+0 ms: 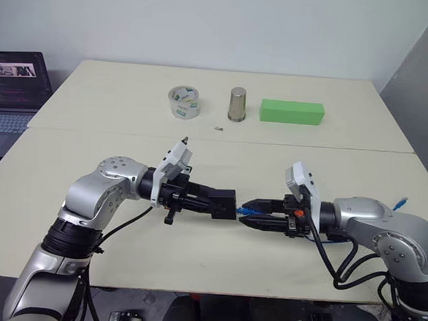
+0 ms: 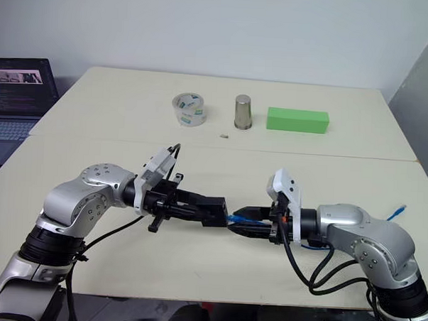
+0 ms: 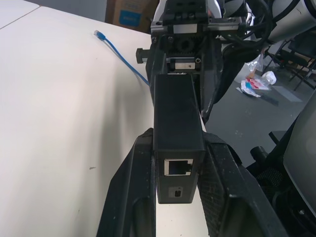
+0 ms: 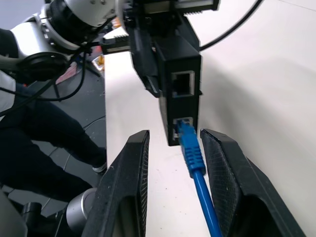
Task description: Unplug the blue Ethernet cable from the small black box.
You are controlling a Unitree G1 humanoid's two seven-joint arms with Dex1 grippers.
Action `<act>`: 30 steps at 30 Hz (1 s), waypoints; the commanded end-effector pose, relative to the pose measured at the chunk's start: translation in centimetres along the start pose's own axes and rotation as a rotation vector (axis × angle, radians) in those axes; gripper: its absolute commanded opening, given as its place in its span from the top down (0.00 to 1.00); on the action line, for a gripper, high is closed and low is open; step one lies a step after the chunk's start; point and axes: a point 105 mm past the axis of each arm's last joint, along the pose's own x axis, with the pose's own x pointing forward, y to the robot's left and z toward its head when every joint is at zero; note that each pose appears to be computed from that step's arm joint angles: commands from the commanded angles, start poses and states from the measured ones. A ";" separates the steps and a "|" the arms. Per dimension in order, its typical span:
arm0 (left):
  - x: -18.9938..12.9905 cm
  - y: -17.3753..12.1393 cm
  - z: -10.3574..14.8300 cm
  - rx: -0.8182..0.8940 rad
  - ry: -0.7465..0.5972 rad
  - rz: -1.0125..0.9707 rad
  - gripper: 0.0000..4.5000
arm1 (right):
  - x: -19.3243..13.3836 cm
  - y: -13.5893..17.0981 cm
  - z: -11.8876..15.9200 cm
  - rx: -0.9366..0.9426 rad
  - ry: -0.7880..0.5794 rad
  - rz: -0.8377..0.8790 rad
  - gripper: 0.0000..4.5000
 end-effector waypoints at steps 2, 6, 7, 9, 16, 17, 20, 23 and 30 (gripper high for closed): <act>0.0 -0.3 1.0 0.046 -0.015 -0.018 0.82 | 0.3 0.3 0.6 -0.037 -0.024 -0.003 0.61; 0.0 -0.3 1.0 0.047 -0.013 -0.018 0.82 | 0.4 0.2 0.6 -0.041 -0.023 -0.006 0.61; 0.0 -0.3 1.0 0.047 -0.012 -0.018 0.82 | 0.4 0.2 0.6 -0.042 -0.023 -0.005 0.61; 0.0 -0.3 1.0 0.047 -0.012 -0.018 0.82 | 0.5 0.2 0.6 -0.046 -0.020 -0.003 0.61; 0.0 -0.4 0.9 0.048 -0.009 -0.019 0.82 | 0.6 0.1 0.7 -0.044 -0.026 -0.003 0.72; 0.0 -0.4 0.9 0.048 -0.009 -0.019 0.82 | 0.6 0.1 0.7 -0.045 -0.026 -0.002 0.80; 0.0 -0.4 0.9 0.048 -0.009 -0.021 0.82 | 0.5 0.0 0.7 -0.047 -0.022 0.000 0.95; 0.0 -0.5 0.9 0.048 -0.009 -0.024 0.82 | 0.5 0.0 0.7 -0.054 -0.019 0.002 0.99; -0.1 -0.6 0.7 0.046 -0.006 -0.029 0.82 | 0.5 -0.1 1.0 -0.068 -0.013 0.012 0.99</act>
